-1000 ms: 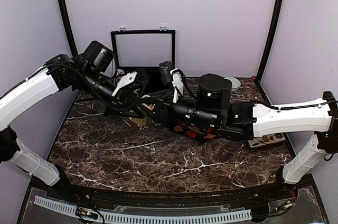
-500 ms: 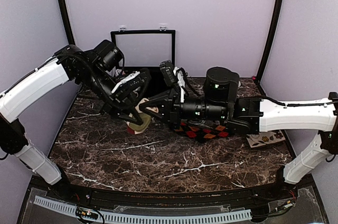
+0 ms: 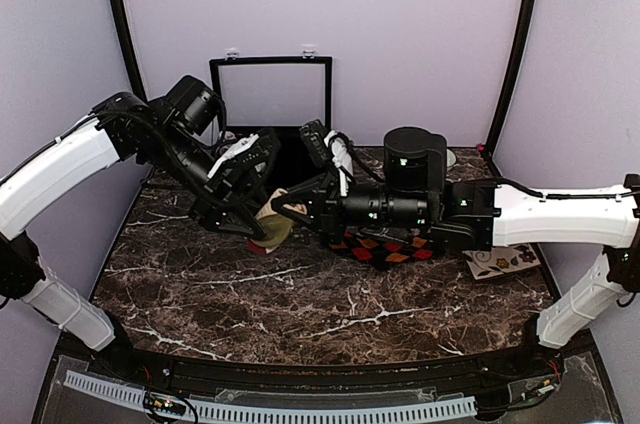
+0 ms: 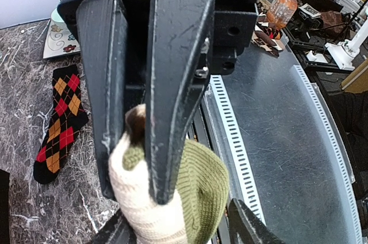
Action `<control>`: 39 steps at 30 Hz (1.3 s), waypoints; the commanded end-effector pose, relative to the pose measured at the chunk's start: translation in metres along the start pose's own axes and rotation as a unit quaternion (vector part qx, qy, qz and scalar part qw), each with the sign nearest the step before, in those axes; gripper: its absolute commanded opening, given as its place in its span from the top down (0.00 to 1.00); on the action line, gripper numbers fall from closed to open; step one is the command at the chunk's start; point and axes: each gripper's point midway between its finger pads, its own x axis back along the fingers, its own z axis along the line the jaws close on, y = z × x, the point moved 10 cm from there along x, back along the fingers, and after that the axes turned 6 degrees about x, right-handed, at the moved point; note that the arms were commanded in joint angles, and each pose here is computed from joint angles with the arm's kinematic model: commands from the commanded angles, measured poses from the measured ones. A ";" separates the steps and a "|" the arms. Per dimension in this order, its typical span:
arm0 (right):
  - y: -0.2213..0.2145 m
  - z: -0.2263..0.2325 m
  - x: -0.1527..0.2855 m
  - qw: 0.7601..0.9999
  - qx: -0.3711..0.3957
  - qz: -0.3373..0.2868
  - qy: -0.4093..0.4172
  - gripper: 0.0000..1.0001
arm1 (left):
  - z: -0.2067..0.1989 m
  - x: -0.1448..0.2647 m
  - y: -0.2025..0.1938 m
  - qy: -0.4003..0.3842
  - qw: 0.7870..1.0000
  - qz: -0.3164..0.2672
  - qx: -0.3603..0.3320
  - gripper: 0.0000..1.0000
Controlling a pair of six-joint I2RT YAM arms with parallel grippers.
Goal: Roll the socks
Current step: Adjust the sock.
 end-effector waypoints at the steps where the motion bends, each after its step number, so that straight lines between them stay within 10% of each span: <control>1: 0.023 0.001 0.000 0.999 0.019 -0.042 -0.027 1.00 | -0.006 0.002 -0.006 0.013 1.000 -0.013 -0.008 0.46; 15: 0.029 0.005 -0.027 0.979 -0.087 -0.120 -0.137 1.00 | 0.020 0.011 -0.010 0.244 0.968 -0.022 -0.046 0.59; 21: 0.024 0.004 -0.042 0.969 -0.168 -0.138 -0.119 1.00 | 0.033 0.011 -0.011 0.330 0.942 -0.001 -0.067 0.81; 33: 0.010 -0.001 -0.048 0.939 -0.278 -0.160 -0.123 1.00 | 0.039 0.004 -0.008 0.410 0.905 0.022 -0.109 0.68; 39: 0.012 0.000 -0.050 0.949 -0.260 -0.139 -0.111 1.00 | 0.038 0.004 -0.009 0.405 0.905 0.035 -0.125 1.00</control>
